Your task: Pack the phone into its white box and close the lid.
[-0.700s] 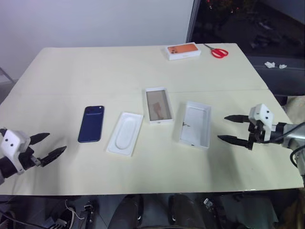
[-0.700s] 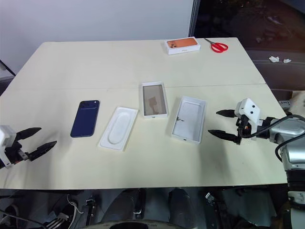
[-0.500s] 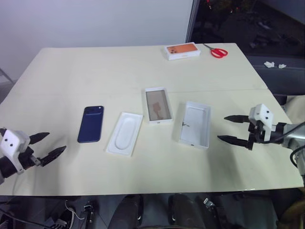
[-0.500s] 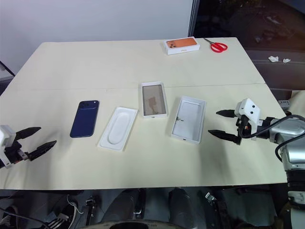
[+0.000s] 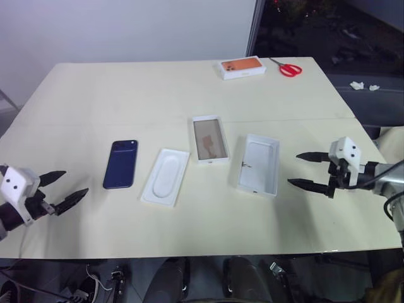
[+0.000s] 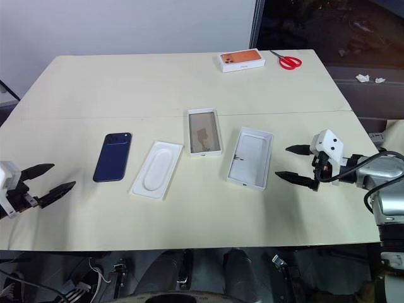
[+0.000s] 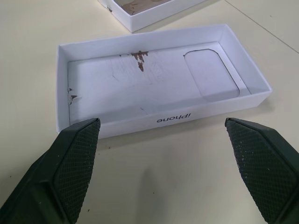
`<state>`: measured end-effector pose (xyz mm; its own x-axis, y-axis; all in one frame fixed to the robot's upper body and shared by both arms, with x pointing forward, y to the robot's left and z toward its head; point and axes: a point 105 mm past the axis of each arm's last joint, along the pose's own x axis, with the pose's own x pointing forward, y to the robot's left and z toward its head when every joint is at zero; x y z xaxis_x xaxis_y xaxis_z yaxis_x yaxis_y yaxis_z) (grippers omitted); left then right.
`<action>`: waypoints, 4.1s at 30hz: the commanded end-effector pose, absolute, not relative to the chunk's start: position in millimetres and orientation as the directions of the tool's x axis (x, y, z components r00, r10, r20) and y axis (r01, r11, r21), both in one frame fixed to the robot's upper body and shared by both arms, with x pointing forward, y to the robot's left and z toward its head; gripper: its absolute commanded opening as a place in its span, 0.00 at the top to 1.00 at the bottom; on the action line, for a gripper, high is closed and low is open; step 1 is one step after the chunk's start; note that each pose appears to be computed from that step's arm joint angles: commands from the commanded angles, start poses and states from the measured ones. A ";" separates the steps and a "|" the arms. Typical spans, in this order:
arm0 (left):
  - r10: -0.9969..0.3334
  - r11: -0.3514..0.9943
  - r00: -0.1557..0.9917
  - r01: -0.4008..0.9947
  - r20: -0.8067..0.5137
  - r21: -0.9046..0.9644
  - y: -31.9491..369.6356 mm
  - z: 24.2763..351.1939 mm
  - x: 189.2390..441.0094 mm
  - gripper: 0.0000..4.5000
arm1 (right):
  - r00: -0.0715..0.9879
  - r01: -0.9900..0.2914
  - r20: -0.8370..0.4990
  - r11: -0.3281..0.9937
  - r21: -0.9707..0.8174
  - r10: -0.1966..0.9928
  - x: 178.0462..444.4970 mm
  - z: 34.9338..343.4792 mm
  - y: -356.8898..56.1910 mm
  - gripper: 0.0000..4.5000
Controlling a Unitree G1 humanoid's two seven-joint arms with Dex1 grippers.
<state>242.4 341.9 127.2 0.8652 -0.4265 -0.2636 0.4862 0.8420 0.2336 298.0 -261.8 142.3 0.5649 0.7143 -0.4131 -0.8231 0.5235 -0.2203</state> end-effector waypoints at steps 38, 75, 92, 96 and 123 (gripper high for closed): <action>-0.668 0.709 0.669 0.439 -0.325 -0.553 177.6 123.6 296.2 0.00 | 0.393 -0.894 -0.289 0.289 -0.342 0.873 313.6 176.5 -133.8 0.01; -0.648 0.654 0.663 0.231 -0.375 -0.721 172.2 87.8 296.5 0.99 | 0.404 -0.887 -0.289 0.294 -0.357 0.868 313.2 180.3 -132.4 0.00; -0.544 0.667 0.810 0.260 -0.218 -0.698 215.9 140.1 316.4 0.99 | 0.372 -0.913 -0.336 0.275 -0.302 0.865 336.4 160.7 -83.1 0.00; -0.522 0.699 0.827 0.276 -0.207 -0.660 215.6 146.1 321.6 0.99 | 0.383 -0.902 -0.400 0.245 -0.355 0.832 354.7 149.3 -73.4 0.00; -0.480 0.713 0.865 0.288 -0.146 -0.639 219.2 172.4 327.2 1.00 | 0.149 -0.972 -0.441 0.049 -0.231 0.885 323.6 138.3 -48.8 0.99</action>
<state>326.5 214.8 155.3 0.8497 -0.4873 -0.2017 0.2576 0.7172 -0.6475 331.4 -52.4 120.3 0.1694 0.8583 -0.4844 -0.9740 0.0706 -0.2155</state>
